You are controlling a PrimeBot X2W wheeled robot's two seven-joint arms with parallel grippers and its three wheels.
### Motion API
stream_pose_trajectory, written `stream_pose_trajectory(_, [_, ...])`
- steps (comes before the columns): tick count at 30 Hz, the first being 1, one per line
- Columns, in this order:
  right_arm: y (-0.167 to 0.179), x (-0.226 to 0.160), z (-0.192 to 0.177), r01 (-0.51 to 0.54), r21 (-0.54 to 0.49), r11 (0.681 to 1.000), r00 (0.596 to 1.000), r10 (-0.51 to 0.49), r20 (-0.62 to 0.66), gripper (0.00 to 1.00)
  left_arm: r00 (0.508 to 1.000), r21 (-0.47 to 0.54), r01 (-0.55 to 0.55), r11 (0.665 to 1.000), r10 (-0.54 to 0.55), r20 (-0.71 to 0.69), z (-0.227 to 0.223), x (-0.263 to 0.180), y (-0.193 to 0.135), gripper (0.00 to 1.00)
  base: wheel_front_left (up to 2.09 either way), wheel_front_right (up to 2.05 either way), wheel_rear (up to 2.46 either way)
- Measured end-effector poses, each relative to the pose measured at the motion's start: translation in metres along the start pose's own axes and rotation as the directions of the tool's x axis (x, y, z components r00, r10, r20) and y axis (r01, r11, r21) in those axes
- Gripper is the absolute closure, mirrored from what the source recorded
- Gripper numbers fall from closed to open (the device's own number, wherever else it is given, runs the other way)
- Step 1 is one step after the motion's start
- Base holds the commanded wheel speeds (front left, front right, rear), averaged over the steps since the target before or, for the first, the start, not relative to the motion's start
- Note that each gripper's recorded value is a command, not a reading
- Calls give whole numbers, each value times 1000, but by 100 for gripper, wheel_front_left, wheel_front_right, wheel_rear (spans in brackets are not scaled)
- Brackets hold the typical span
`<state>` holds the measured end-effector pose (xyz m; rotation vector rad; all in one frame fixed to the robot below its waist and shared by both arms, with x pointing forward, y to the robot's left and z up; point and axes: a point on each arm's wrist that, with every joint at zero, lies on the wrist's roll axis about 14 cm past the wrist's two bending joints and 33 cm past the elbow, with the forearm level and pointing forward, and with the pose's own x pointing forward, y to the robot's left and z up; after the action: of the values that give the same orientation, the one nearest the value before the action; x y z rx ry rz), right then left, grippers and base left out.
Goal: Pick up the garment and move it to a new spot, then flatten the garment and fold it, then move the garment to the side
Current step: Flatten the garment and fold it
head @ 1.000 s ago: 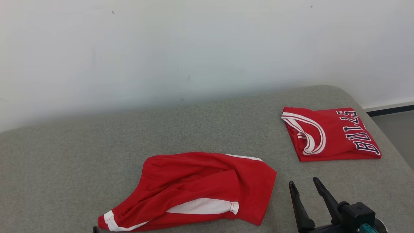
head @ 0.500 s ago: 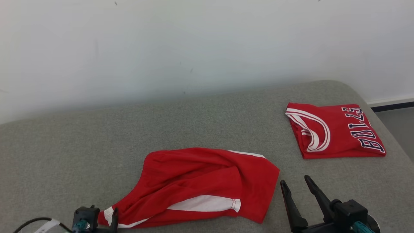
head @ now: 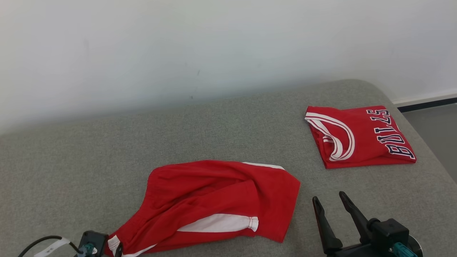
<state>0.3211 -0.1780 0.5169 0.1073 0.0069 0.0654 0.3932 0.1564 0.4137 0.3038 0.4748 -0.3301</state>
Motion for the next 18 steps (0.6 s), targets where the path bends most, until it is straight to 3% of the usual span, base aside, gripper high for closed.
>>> stream_pose_trajectory(7, [7,7,0,-25,-2,1000,1000,25,-2,0,997,56,38,998,-34,-66,-10,5,-1,0,0,0,0])
stream_pose_trajectory(13, [10,10,-2,-37,-6,999,999,37,-13,0,996,112,74,991,-68,-58,0,14,-8,11,0,0,0])
stream_pose_trajectory(14, [11,11,-2,-39,-6,999,999,38,-13,0,995,118,78,990,-71,-64,0,15,-9,19,0,0,0])
stream_pose_trajectory(15, [11,11,-2,-41,-6,999,999,41,-12,0,995,120,82,989,-74,-68,-1,15,-10,60,0,0,0])
stream_pose_trajectory(16, [12,11,-1,-43,-7,999,999,43,-12,0,995,120,82,989,-73,-73,-1,16,-10,89,0,0,0])
stream_pose_trajectory(17, [13,11,-2,-45,-6,999,999,45,-13,0,995,119,81,990,-72,-73,-1,17,-9,100,0,0,0])
stream_pose_trajectory(18, [14,12,-2,-48,-6,999,999,48,-13,0,995,117,77,990,-69,-72,0,17,-9,100,0,0,0])
